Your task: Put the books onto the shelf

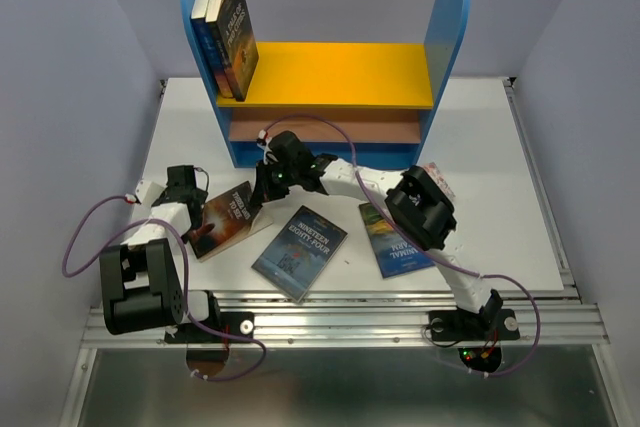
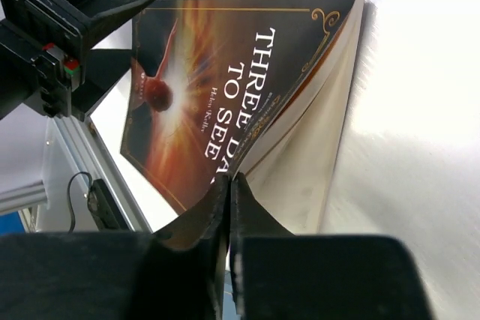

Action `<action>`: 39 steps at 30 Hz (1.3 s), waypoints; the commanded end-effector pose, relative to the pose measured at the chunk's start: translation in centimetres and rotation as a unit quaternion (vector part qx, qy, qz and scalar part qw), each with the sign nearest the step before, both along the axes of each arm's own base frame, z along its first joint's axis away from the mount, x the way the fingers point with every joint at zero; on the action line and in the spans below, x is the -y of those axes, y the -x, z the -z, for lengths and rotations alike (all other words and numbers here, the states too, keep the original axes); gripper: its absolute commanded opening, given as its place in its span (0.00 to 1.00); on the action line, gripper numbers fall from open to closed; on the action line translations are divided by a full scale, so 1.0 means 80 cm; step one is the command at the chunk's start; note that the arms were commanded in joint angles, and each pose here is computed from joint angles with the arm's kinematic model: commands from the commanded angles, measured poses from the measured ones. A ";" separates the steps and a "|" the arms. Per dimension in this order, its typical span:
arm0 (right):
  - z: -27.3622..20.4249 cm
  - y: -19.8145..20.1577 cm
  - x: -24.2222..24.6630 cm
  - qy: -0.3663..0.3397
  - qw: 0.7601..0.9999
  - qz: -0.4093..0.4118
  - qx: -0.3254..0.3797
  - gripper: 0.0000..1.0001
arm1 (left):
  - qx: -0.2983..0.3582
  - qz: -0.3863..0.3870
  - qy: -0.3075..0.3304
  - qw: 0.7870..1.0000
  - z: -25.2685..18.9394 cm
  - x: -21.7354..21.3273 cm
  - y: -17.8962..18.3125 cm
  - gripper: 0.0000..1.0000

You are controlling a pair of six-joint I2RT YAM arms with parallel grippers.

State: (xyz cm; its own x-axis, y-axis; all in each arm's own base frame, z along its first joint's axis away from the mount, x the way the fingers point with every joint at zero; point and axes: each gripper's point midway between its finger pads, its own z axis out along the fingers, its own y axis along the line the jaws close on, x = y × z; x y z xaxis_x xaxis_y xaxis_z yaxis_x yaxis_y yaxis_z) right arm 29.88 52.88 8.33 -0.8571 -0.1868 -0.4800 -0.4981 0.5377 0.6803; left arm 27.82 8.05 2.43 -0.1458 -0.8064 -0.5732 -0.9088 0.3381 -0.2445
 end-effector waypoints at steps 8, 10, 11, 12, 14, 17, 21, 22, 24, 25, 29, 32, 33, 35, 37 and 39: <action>0.003 0.013 -0.022 -0.013 0.999 -0.030 0.021 0.01 | -0.021 0.038 0.093 0.995 0.025 0.049 0.026 0.99; -0.014 0.003 -0.006 -0.013 0.996 -0.018 0.083 0.01 | 0.010 0.069 0.105 0.992 0.004 0.058 0.008 0.99; -0.022 -0.001 0.001 -0.016 0.991 -0.028 0.130 0.01 | 0.023 0.091 0.105 0.990 -0.006 0.063 0.000 0.99; -0.068 -0.003 0.007 -0.046 0.982 -0.027 0.181 0.01 | 0.052 0.117 0.098 0.987 -0.028 0.066 -0.011 0.99; -0.074 0.005 0.025 -0.066 0.959 -0.060 0.269 0.01 | 0.090 0.168 0.102 0.976 -0.055 0.081 -0.024 0.99; -0.109 0.021 0.046 -0.079 0.927 -0.104 0.352 0.01 | 0.171 0.236 0.093 0.952 -0.115 0.109 -0.033 0.99; -0.144 0.050 0.071 -0.112 0.890 -0.144 0.418 0.01 | 0.222 0.300 0.109 0.921 -0.151 0.146 -0.026 0.99; -0.153 0.060 0.084 -0.121 0.881 -0.143 0.435 0.01 | 0.236 0.320 0.112 0.911 -0.164 0.155 -0.024 0.99; -0.158 0.063 0.099 -0.114 0.871 -0.139 0.456 0.01 | 0.239 0.331 0.108 0.907 -0.177 0.158 -0.020 0.99; -0.160 0.064 0.106 -0.109 0.869 -0.135 0.464 0.01 | 0.242 0.338 0.102 0.904 -0.183 0.158 -0.020 0.99; -0.184 0.063 0.150 -0.078 0.849 -0.094 0.515 0.01 | 0.245 0.378 0.078 0.889 -0.210 0.164 -0.010 0.99; -0.167 0.068 0.180 -0.042 0.842 -0.092 0.529 0.01 | 0.268 0.418 0.070 0.865 -0.240 0.176 -0.006 0.99; -0.168 0.069 0.188 -0.037 0.842 -0.086 0.532 0.01 | 0.277 0.433 0.062 0.855 -0.250 0.180 -0.003 0.99; -0.175 0.067 0.210 -0.015 0.837 -0.065 0.543 0.01 | 0.302 0.463 0.065 0.831 -0.271 0.194 0.005 0.99; -0.189 0.073 0.224 -0.018 0.831 -0.054 0.553 0.01 | 0.324 0.518 0.064 0.789 -0.281 0.215 0.014 0.99; -0.184 0.086 0.230 -0.023 0.827 -0.073 0.557 0.01 | 0.342 0.551 0.058 0.759 -0.289 0.228 0.019 0.99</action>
